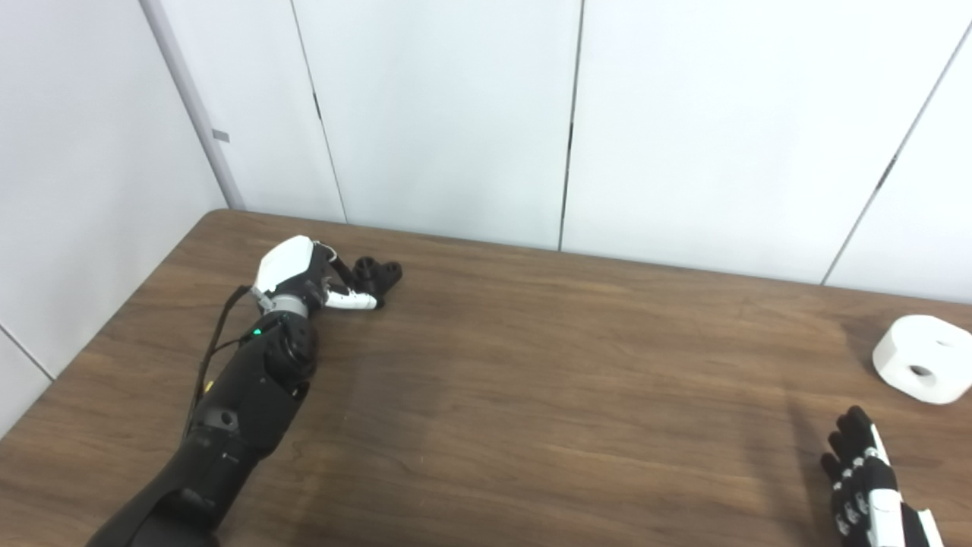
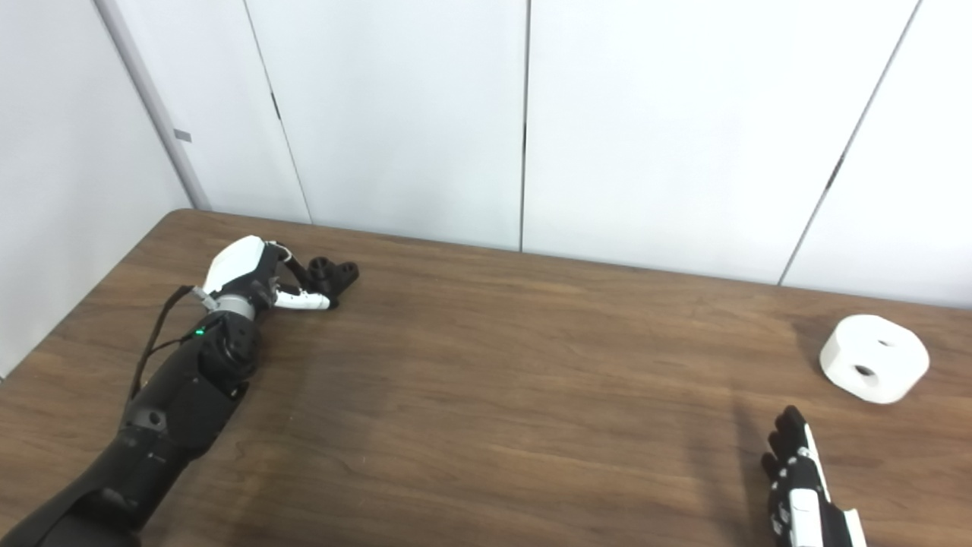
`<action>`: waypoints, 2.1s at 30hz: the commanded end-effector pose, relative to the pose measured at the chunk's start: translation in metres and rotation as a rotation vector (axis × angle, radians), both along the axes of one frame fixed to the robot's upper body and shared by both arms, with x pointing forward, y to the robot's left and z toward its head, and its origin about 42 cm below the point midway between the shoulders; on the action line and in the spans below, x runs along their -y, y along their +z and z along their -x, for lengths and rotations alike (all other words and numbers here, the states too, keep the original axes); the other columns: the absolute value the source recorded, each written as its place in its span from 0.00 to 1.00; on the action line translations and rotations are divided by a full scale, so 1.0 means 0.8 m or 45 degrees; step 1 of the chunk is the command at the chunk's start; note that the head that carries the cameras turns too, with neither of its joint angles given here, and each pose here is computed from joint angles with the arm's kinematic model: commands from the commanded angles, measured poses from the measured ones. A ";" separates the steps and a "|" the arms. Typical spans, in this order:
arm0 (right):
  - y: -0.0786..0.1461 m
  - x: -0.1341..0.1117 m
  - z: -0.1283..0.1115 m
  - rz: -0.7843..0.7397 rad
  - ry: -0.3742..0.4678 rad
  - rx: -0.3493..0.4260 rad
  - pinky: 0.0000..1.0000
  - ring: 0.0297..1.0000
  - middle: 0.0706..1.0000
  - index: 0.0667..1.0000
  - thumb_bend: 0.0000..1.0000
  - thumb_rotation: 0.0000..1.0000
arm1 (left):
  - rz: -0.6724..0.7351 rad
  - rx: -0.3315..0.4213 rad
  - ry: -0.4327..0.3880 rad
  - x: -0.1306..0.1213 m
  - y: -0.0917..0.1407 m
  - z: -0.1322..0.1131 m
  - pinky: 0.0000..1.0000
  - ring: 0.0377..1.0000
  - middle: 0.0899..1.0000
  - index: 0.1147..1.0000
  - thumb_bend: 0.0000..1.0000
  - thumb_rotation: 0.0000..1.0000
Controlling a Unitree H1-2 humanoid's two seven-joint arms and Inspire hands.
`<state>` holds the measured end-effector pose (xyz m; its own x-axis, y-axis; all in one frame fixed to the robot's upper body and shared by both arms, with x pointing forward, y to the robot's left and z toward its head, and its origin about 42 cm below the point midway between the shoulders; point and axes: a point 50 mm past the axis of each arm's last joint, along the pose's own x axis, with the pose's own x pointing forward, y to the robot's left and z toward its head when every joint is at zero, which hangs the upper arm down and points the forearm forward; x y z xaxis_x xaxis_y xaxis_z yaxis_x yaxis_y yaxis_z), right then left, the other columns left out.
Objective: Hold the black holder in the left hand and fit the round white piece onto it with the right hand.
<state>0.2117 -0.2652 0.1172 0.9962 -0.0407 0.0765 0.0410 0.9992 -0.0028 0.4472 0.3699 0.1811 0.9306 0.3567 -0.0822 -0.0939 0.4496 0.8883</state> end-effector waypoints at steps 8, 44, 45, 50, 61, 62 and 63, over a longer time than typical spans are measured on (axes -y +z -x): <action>-0.003 0.007 0.035 -0.004 -0.035 -0.038 1.00 1.00 1.00 0.99 0.43 0.93 | -0.048 0.069 -0.013 -0.005 0.027 -0.011 1.00 0.96 0.82 0.42 0.52 0.04; 0.001 0.003 0.033 0.024 -0.024 -0.032 1.00 1.00 0.99 0.99 0.44 0.94 | -0.072 0.143 -0.292 0.047 0.017 0.031 1.00 0.91 0.79 0.42 0.52 0.04; 0.001 0.003 0.033 0.028 -0.023 -0.032 1.00 1.00 0.99 0.99 0.44 0.94 | -0.064 0.143 -0.301 0.052 0.016 0.034 1.00 0.91 0.79 0.42 0.52 0.04; 0.001 0.002 0.034 0.029 -0.023 -0.036 1.00 1.00 0.99 0.99 0.45 0.94 | -0.071 0.134 -0.362 0.077 0.010 0.051 1.00 0.92 0.79 0.42 0.52 0.05; -0.003 -0.001 0.033 0.043 -0.030 -0.041 1.00 1.00 0.99 0.99 0.44 0.95 | -0.185 0.184 -0.569 0.128 -0.009 0.102 1.00 0.91 0.78 0.42 0.52 0.05; -0.003 -0.001 0.033 0.042 -0.030 -0.043 1.00 1.00 0.99 0.99 0.44 0.94 | -0.184 0.188 -0.580 0.131 -0.010 0.105 1.00 0.91 0.79 0.42 0.52 0.05; -0.003 -0.001 0.032 0.050 -0.029 -0.042 1.00 1.00 0.99 0.99 0.45 0.94 | -0.185 0.191 -0.590 0.134 -0.010 0.108 1.00 0.91 0.79 0.42 0.52 0.05</action>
<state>0.2113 -0.2635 0.1211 0.9969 -0.0395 0.0686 0.0421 0.9985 -0.0360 0.3613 0.2699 0.1630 0.9977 -0.0524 0.0428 -0.0212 0.3597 0.9328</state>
